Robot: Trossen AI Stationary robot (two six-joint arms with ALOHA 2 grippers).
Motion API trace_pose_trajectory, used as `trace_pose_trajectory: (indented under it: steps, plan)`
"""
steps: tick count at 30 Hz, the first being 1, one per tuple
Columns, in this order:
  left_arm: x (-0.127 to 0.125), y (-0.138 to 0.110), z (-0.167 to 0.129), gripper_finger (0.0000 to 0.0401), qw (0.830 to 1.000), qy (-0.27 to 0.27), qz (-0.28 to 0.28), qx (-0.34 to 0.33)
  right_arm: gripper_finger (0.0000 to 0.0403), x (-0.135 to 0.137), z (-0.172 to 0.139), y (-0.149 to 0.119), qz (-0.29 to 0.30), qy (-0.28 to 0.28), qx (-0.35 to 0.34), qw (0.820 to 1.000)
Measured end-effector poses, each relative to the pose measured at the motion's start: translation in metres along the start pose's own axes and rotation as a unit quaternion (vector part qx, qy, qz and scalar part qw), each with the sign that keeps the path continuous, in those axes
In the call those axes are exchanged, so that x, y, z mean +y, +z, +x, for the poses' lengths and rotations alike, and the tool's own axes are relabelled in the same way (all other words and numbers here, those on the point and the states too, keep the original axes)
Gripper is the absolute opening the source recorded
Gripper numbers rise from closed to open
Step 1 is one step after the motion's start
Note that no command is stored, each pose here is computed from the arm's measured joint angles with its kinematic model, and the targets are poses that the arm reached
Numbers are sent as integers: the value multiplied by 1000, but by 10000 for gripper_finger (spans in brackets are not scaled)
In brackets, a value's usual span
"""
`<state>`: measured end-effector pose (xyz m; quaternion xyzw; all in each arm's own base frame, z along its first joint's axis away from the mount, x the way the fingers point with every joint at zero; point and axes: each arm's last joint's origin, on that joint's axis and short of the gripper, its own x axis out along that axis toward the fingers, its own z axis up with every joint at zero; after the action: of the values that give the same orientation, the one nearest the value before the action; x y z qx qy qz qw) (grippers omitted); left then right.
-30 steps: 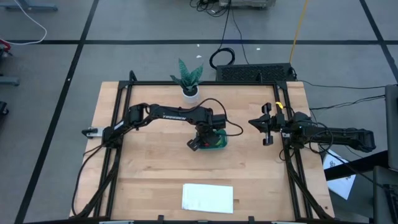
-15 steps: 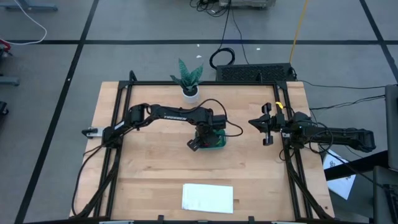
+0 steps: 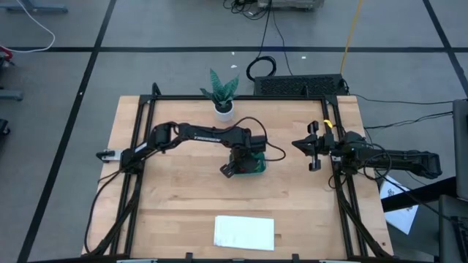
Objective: Pick and placing Produce into tupperware
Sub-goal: Put the strawberry into the green bin
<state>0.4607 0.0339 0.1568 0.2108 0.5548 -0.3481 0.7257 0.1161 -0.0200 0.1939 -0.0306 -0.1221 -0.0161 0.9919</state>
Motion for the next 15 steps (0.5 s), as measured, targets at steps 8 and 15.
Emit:
trace_pose_trajectory:
  steps: [8, 15]
  plan:
    - [2, -3, 7, 239, 999, 10, -12, 32, 0, 0, 0, -2, 2, 0, 8, 1000]
    - [2, -4, 6, 241, 999, 20, -8, 40, 0, 0, 0, -2, 0, 0, 12, 1000]
